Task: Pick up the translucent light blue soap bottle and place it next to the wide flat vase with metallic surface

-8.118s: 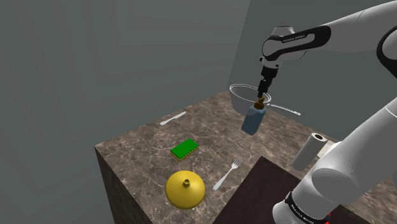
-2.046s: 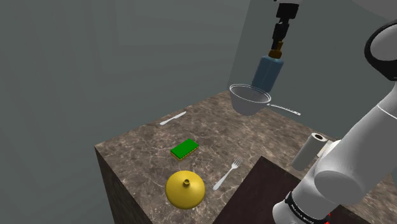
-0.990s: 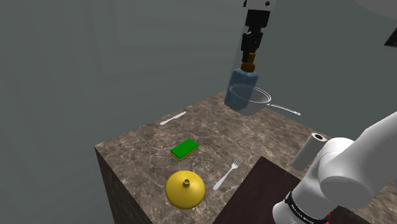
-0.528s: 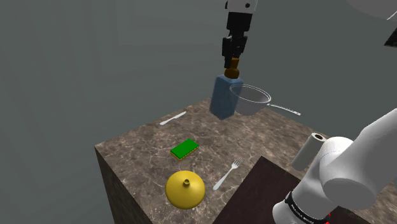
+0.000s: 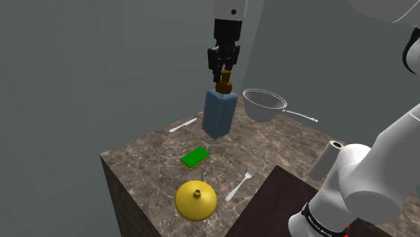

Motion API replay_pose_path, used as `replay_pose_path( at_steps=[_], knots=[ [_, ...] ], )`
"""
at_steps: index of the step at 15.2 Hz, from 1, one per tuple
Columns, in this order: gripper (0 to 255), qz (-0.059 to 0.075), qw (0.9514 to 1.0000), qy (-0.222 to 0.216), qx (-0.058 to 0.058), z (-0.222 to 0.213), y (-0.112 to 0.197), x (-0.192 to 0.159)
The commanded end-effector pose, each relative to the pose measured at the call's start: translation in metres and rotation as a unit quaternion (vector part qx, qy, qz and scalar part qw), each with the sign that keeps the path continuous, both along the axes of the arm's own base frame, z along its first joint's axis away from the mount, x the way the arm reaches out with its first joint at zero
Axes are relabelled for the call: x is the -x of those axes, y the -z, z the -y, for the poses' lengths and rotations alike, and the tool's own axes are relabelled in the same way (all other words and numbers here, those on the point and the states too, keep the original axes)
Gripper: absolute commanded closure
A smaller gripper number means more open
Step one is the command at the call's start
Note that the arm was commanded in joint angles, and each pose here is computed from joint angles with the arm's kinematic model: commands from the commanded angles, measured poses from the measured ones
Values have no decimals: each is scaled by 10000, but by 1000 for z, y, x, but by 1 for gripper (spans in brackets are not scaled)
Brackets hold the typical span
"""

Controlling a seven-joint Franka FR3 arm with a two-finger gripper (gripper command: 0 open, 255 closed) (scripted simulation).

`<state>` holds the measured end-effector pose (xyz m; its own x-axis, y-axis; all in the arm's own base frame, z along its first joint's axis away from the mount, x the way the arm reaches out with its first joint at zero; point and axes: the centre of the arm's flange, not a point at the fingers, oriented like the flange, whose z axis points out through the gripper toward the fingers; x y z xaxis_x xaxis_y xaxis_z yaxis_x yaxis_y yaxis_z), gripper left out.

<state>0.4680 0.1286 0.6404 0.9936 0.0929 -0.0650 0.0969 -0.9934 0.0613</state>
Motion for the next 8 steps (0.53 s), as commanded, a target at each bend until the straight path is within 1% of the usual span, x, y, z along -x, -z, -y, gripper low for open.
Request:
replay_pose_path(
  at_steps=[1, 8],
  knots=[
    [255, 3, 10000, 7, -1, -27, 7, -1],
    [255, 3, 10000, 7, -1, -115, 29, -15]
  ],
)
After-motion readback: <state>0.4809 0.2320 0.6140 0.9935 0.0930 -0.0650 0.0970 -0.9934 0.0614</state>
